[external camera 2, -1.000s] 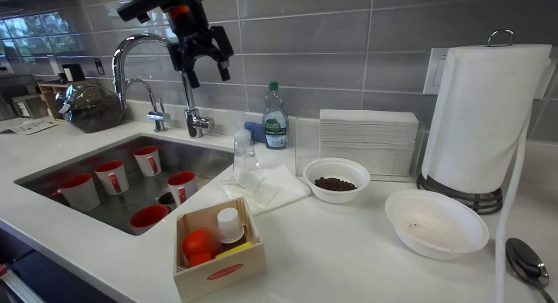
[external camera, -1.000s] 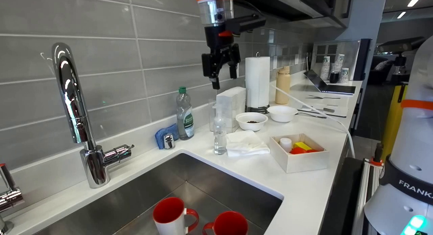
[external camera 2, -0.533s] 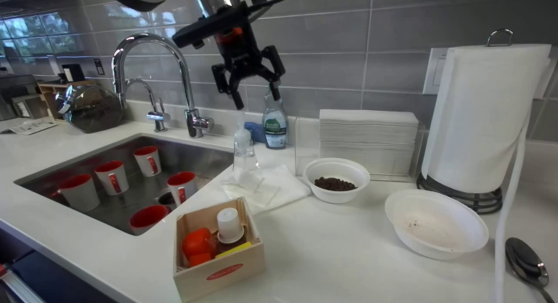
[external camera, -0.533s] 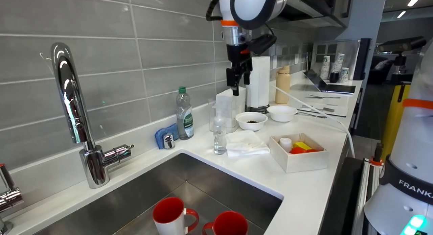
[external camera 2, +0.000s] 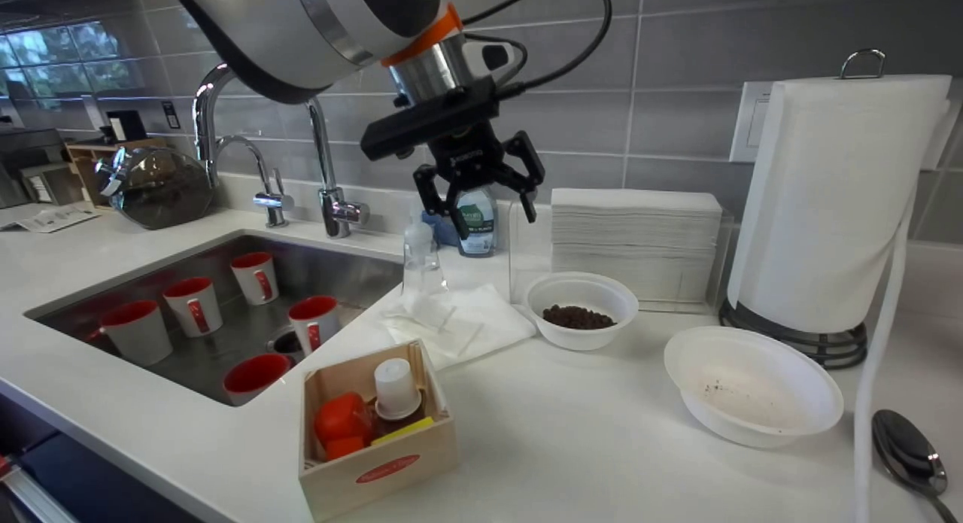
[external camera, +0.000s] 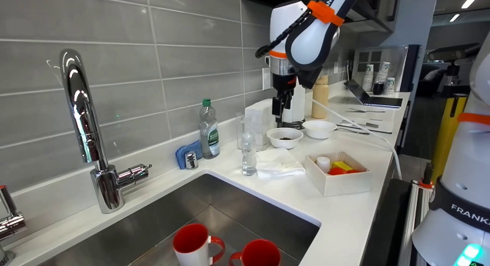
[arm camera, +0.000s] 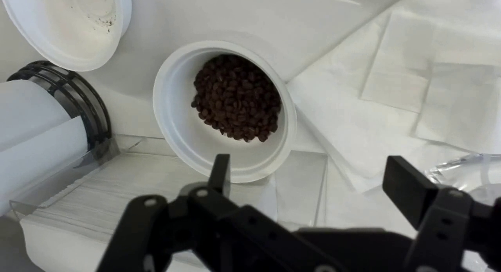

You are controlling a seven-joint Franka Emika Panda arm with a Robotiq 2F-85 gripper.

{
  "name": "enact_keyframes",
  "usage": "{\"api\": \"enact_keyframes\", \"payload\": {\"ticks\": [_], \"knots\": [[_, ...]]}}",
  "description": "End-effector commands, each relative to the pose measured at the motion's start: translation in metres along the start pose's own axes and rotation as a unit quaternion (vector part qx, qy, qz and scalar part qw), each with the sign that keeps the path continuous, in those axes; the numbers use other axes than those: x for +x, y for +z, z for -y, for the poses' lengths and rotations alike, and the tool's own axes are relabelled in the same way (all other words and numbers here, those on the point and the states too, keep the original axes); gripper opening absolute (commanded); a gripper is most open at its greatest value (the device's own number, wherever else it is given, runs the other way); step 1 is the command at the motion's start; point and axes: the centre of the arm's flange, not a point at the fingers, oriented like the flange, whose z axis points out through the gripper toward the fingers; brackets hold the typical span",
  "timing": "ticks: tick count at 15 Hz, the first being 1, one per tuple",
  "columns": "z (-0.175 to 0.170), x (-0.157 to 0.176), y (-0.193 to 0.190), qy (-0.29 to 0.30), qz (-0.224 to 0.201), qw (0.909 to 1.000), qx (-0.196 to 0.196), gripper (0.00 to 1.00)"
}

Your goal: Pour the contents out of the bowl on the left and into the bowl on the right.

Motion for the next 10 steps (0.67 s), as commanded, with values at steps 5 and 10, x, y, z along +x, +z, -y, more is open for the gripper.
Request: {"api": "enact_keyframes", "payload": {"ticks": [5, 10], "knots": [[0.006, -0.031, 0.056, -0.004, -0.047, 0.9984, -0.033, 1.00], [0.023, -0.045, 0.075, -0.029, -0.038, 0.9978, -0.046, 1.00]]}}
